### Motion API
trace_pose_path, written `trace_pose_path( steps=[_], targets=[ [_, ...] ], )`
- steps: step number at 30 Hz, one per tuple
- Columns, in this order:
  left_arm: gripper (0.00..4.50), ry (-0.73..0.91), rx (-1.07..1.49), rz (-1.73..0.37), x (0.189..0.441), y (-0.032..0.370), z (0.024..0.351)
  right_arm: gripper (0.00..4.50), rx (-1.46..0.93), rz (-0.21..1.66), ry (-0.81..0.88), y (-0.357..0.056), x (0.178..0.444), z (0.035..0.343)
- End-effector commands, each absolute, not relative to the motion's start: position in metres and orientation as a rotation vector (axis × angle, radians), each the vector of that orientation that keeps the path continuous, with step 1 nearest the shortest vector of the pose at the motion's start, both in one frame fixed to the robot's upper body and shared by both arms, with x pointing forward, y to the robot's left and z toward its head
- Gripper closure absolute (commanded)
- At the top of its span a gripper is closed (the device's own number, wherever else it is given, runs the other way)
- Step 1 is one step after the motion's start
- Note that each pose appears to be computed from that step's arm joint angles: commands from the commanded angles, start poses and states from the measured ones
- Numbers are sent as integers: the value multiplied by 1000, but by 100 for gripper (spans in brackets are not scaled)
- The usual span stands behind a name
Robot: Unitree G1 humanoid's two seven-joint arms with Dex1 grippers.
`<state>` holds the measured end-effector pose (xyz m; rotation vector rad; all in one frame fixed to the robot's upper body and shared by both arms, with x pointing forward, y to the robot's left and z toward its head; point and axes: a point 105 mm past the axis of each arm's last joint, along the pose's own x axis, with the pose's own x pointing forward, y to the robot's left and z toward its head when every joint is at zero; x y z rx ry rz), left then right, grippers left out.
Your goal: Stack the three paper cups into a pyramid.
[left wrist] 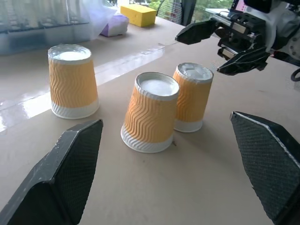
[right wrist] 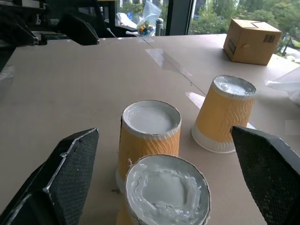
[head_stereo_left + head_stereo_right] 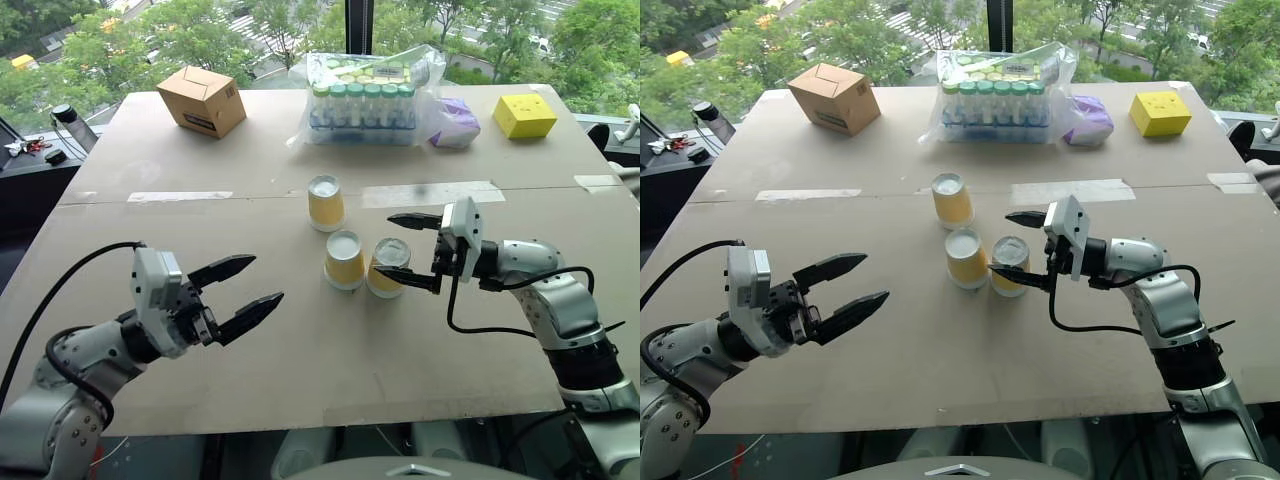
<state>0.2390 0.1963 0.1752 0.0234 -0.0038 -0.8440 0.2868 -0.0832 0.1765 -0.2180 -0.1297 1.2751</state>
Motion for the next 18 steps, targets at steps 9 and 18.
trace_pose_path(
  steps=[9, 18],
  targets=[
    [0, 107, 113, -763, 340, 174, 182, 6, -211, 1143, -242, -129, 249, 217],
    [0, 103, 155, -817, 393, 144, 174, 6, -243, 974, -192, -162, 225, 216]
  ],
)
